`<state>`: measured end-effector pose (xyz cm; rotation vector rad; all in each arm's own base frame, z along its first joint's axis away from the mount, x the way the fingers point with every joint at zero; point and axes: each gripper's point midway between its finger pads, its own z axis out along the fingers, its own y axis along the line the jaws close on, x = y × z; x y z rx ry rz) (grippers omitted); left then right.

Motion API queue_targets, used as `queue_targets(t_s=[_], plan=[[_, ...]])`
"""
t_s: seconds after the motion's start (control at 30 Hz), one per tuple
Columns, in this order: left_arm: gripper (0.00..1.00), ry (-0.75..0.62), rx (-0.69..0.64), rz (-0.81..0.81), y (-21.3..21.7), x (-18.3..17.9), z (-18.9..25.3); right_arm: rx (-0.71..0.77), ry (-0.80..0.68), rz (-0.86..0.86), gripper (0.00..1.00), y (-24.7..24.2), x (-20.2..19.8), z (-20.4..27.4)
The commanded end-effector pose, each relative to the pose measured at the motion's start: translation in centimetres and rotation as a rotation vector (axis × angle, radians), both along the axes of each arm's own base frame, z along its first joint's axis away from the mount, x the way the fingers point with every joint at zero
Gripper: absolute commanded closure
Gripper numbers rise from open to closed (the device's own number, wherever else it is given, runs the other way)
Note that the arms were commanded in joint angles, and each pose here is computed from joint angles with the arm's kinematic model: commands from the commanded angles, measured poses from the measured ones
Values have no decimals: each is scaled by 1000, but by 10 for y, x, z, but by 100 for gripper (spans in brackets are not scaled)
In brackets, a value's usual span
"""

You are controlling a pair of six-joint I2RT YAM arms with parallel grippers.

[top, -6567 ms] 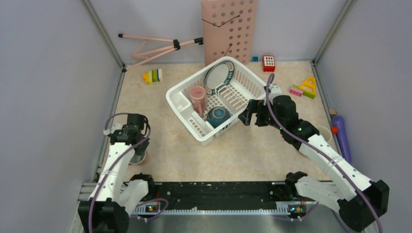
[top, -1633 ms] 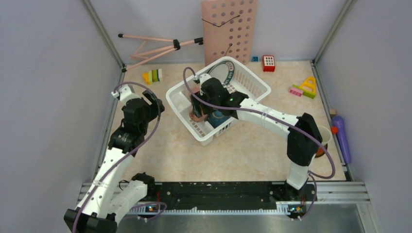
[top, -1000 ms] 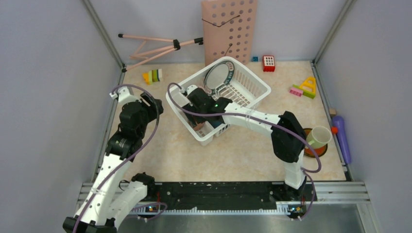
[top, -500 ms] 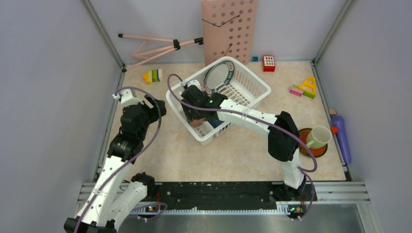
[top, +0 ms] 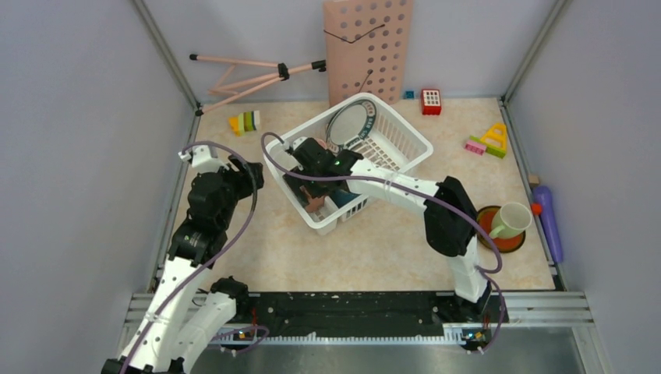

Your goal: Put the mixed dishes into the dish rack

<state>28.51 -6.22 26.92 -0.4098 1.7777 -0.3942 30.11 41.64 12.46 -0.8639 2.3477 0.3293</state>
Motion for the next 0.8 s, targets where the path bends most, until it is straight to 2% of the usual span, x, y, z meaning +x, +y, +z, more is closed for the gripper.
queue_targets(t_s=[0.0,0.07,0.3,0.47,0.63,0.7,0.77], plan=[[34,-69,-29,74,11,4,14,107,-47,118,11,17,-14,41],[34,-62,-34,88,13,5,14,108,-46,128,8,17,-15,45],[39,-49,-62,136,19,5,14,146,-37,147,5,18,-20,60],[47,-64,-76,156,22,3,17,181,-72,145,5,13,-21,86],[48,-72,-94,115,14,4,23,184,-141,104,5,-9,-17,115],[44,-70,-105,80,7,4,26,166,-152,75,5,-22,-14,119],[44,-69,-114,60,3,5,26,142,-163,31,5,-39,-10,121]])
